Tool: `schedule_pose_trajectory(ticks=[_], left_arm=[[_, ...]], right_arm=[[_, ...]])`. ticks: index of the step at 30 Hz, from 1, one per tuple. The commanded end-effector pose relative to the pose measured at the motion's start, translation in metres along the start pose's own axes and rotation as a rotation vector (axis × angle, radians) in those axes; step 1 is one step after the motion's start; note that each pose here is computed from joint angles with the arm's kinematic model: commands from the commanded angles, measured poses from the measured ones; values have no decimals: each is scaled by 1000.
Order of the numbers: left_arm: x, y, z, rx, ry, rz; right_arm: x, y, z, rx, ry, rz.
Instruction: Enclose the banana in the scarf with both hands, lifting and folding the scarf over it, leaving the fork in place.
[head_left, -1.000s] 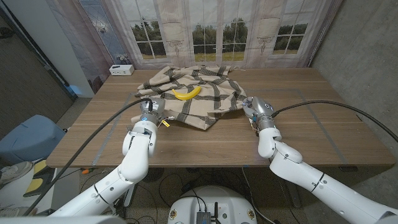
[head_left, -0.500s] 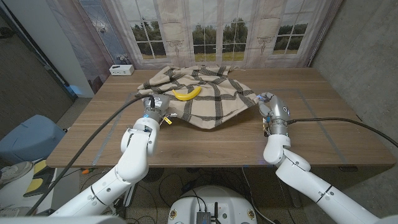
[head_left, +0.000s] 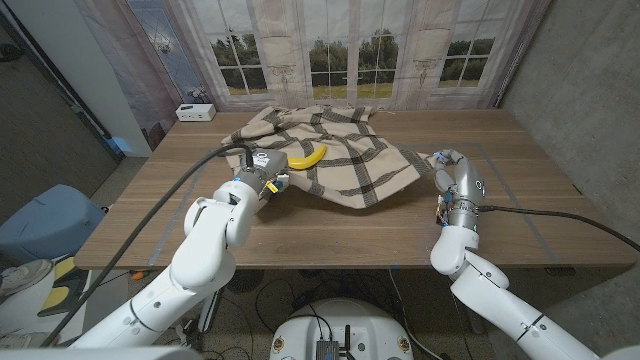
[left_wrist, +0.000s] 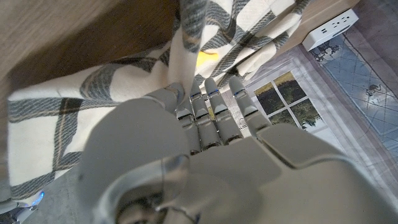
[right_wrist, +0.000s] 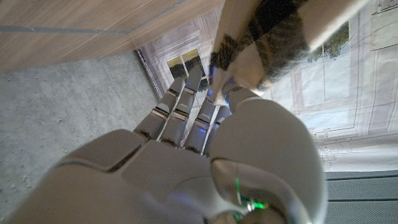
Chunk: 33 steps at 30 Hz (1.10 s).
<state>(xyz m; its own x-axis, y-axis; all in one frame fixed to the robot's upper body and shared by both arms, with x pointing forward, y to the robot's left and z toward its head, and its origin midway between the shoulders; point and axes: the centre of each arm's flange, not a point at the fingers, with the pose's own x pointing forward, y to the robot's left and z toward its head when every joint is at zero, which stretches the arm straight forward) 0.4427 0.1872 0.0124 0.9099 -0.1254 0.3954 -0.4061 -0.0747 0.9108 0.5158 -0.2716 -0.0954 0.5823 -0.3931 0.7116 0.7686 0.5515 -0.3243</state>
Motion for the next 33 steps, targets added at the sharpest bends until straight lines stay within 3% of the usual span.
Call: schedule_pose_trajectory(ticks=[1,18,28,31,33], left_arm=[[-9,15,19,-132,-184,-103],[-3,43,45,-305,-487,-235],[-4,58,49,-417,-661,-303],[-6,63,46,-483,-726,-317],[-6,65,42,-501,-737,-306]], right_arm=[[-12,-25,-15,15,46,-135],[-17,-48,-33,70,110,-324],[-13,-47,-33,105,110,-420],[-9,-44,-30,129,93,-440],[-6,-42,-28,154,82,-437]])
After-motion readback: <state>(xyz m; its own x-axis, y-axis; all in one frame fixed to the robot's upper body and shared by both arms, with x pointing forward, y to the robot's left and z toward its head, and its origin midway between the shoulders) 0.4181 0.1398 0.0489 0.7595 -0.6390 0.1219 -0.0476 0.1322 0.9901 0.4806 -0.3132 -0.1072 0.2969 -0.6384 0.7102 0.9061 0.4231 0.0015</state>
